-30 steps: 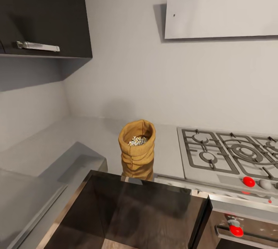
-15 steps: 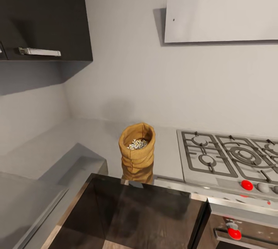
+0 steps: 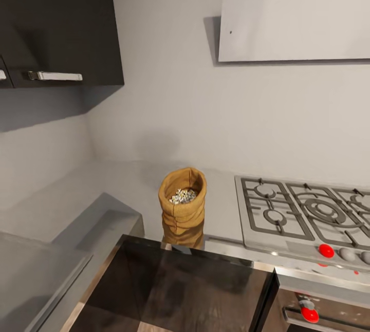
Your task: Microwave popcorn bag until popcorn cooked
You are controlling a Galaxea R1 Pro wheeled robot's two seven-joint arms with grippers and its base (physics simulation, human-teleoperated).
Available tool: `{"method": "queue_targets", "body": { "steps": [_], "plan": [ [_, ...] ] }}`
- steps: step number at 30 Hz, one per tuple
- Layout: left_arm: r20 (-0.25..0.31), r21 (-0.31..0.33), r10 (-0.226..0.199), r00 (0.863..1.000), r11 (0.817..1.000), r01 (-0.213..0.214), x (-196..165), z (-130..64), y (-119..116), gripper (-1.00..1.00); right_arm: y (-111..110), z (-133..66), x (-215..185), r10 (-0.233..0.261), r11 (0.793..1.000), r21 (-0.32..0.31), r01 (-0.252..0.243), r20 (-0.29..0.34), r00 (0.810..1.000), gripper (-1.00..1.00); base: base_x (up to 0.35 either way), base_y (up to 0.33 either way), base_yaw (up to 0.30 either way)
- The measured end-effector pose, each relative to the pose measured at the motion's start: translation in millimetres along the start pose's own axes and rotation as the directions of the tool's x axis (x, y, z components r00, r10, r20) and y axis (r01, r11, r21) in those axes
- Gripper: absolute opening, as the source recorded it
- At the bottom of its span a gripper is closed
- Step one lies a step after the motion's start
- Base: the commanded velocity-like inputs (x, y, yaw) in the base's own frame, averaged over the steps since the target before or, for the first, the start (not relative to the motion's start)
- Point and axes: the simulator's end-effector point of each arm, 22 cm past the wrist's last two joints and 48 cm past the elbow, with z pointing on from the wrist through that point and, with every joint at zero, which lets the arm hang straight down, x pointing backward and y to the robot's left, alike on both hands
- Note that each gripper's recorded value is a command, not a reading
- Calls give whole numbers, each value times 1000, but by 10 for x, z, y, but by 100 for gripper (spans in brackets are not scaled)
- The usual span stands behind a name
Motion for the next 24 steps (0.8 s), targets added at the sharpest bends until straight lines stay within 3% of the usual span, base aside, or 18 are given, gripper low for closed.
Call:
{"method": "queue_targets", "body": {
  "steps": [10,24],
  "plan": [
    [0,-1,-1,1000,1000,1,-7,-139,3,100,20,-138,-8,1,1000,-3,-1,-2,1000,100,0,0,0],
    [0,-3,-9,1000,1000,9,-6,-140,8,100,24,-139,-5,2,1000,-5,-2,-4,1000,100,0,0,0]
  ]
}}
